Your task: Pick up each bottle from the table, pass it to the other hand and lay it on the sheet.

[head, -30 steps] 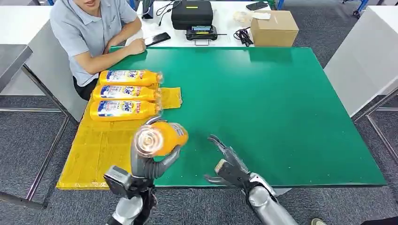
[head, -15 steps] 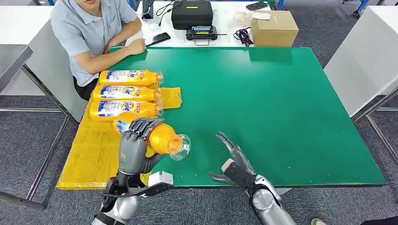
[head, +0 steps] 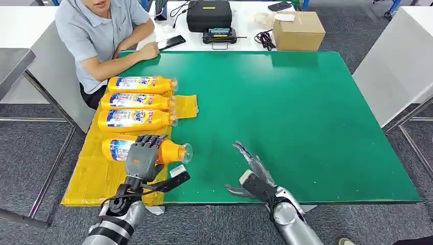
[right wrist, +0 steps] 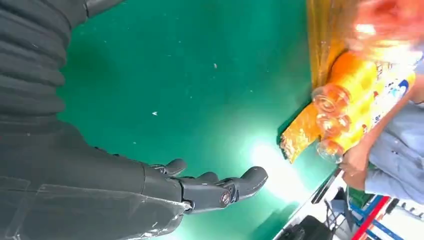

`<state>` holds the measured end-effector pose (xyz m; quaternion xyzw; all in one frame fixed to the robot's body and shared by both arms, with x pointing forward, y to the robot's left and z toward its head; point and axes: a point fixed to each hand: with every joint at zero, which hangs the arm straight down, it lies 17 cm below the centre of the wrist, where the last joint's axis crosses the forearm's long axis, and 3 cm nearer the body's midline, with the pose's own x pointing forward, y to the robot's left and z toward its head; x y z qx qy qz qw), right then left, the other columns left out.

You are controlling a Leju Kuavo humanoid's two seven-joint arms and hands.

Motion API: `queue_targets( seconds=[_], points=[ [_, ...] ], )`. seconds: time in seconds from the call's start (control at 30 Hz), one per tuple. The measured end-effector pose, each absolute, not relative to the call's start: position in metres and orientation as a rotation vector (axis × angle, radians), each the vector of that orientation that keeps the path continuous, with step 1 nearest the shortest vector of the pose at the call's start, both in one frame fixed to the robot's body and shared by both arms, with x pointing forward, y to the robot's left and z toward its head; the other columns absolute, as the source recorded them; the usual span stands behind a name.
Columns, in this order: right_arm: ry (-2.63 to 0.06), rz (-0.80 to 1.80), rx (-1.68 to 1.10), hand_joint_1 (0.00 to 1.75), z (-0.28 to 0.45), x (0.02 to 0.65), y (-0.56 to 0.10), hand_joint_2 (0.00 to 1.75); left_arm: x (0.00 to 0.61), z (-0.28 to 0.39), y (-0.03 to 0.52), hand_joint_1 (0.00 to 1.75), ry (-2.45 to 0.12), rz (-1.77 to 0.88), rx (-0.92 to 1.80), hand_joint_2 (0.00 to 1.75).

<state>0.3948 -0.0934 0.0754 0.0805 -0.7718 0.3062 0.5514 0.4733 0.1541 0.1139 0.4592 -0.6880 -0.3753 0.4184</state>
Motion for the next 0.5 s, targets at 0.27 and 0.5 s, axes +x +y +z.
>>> queue_targets(
  seconds=[0.27,0.5],
  points=[
    [-1.829,0.724,0.197,0.00,0.078,0.399,-0.091,1.75,0.491,0.068,0.177,1.69,-1.488,-1.120,1.263,1.75],
    [-1.821,0.722,0.200,0.00,0.076,0.400,-0.090,1.75,0.503,0.056,0.175,0.54,-1.411,-1.213,1.270,1.75]
  ],
)
